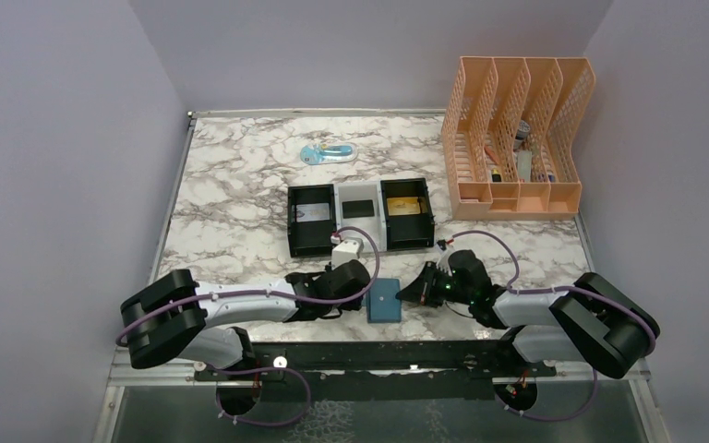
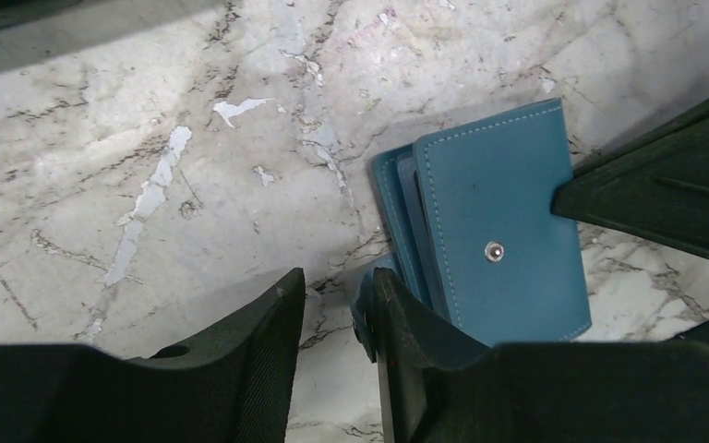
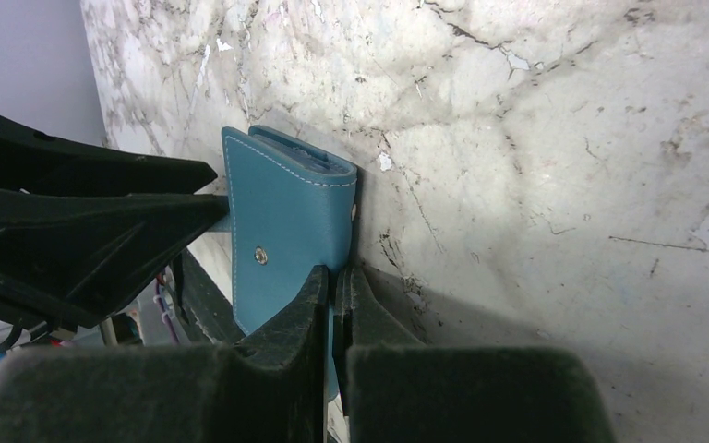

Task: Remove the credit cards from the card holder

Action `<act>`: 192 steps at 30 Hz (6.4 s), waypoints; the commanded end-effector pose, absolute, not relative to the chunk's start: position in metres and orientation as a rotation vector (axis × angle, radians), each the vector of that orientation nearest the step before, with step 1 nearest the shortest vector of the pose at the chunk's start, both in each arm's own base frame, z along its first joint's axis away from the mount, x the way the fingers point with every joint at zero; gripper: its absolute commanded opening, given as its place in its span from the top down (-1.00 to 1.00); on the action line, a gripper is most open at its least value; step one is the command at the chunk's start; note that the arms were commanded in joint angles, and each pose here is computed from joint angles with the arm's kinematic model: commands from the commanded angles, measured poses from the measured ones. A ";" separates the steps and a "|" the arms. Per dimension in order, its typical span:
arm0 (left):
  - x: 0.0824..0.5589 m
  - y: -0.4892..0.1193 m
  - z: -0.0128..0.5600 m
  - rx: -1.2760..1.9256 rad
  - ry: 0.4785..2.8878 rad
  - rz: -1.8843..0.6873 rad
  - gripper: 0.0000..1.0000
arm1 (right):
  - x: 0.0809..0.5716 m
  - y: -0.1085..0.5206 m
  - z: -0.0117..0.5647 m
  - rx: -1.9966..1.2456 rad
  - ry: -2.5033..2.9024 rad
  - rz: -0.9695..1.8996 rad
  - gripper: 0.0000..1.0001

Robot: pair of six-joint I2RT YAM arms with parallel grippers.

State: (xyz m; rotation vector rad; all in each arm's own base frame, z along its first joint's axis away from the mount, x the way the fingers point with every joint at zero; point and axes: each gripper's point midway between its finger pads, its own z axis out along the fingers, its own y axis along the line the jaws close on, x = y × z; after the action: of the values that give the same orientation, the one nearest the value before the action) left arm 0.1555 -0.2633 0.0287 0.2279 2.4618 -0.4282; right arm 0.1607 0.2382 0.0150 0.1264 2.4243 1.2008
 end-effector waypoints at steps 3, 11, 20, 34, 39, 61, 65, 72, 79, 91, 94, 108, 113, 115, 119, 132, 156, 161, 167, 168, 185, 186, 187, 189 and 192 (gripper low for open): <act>0.154 -0.279 0.046 0.196 2.416 -0.628 0.30 | 0.151 0.227 -0.006 0.124 2.511 1.114 0.98; 0.157 -0.274 0.037 0.175 2.443 -0.595 0.57 | 0.151 0.227 -0.005 0.126 2.511 1.118 0.97; 0.157 -0.281 0.059 0.188 2.386 -0.677 1.00 | 0.154 0.235 0.005 0.042 2.497 1.140 0.63; 0.152 -0.293 0.131 0.203 2.253 -0.890 1.00 | 0.184 0.218 0.056 0.065 2.394 0.946 -0.17; 0.144 -0.316 0.141 0.246 2.237 -0.975 1.00 | 0.188 0.207 0.076 0.124 2.311 0.923 -0.17; 0.141 -0.320 0.143 0.152 2.183 -1.054 1.00 | 0.154 0.227 0.121 -0.042 2.193 1.234 -0.15; 0.141 -0.292 0.116 0.102 2.250 -0.922 1.00 | 0.149 0.232 0.118 -0.091 2.181 1.282 -0.13; 0.150 -0.220 0.085 -0.041 2.272 -0.622 1.00 | 0.141 0.245 0.109 -0.168 2.218 1.367 -0.05; 0.144 -0.195 0.066 -0.075 2.295 -0.576 1.00 | 0.138 0.264 0.112 -0.230 2.222 1.470 0.21; 0.141 -0.197 0.066 -0.086 2.290 -0.621 1.00 | 0.144 0.310 0.072 -0.361 2.405 1.210 0.39; 0.139 -0.202 0.066 -0.097 2.283 -0.675 0.83 | 0.154 0.300 0.046 -0.277 2.482 1.053 0.40; 0.123 -0.235 0.079 -0.144 2.165 -1.102 -0.63 | 0.146 0.294 0.010 -0.278 2.543 1.031 0.44; 0.118 -0.240 0.084 -0.155 2.129 -1.197 -0.65 | 0.143 0.296 0.004 -0.273 2.567 1.043 0.45; 0.118 -0.239 0.084 -0.153 2.134 -1.189 -0.65 | 0.142 0.296 0.003 -0.270 2.570 1.048 0.45; 0.120 -0.236 0.078 -0.149 2.139 -1.162 -0.64 | 0.142 0.296 0.004 -0.267 2.567 1.060 0.46; 0.124 -0.249 0.068 -0.092 2.182 -1.103 0.25 | 0.155 0.296 0.037 -0.248 2.472 1.049 0.45; 0.121 -0.247 0.065 -0.093 2.223 -1.078 0.97 | 0.141 0.271 0.051 -0.187 2.494 1.013 0.07; 0.120 -0.248 0.061 -0.097 2.238 -1.068 0.99 | 0.135 0.280 0.050 -0.221 2.496 1.086 0.08; 0.121 -0.248 0.058 -0.103 2.251 -1.057 1.00 | 0.132 0.287 0.058 -0.252 2.466 1.154 0.12; 0.120 -0.247 0.057 -0.103 2.253 -1.055 1.00 | 0.132 0.289 0.061 -0.253 2.460 1.169 0.12; 0.118 -0.248 0.052 -0.143 2.257 -1.088 1.00 | 0.123 0.333 0.076 -0.352 2.390 1.478 0.07; 0.118 -0.247 0.052 -0.151 2.256 -1.088 0.94 | 0.123 0.335 0.072 -0.347 2.399 1.484 0.06; 0.118 -0.246 0.051 -0.155 2.255 -1.087 0.82 | 0.123 0.337 0.069 -0.345 2.406 1.491 0.04; 0.118 -0.245 0.052 -0.154 2.252 -1.089 0.67 | 0.122 0.339 0.062 -0.340 2.418 1.504 -0.03; 0.118 -0.243 0.053 -0.153 2.246 -1.091 0.56 | 0.123 0.341 0.063 -0.343 2.392 1.530 -0.14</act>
State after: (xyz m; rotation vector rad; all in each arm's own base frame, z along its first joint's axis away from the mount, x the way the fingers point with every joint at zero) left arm 0.1200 -0.2445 0.0522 -0.1445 2.2520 -1.0658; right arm 0.1206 0.3252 0.0426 -0.2991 2.5016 1.4114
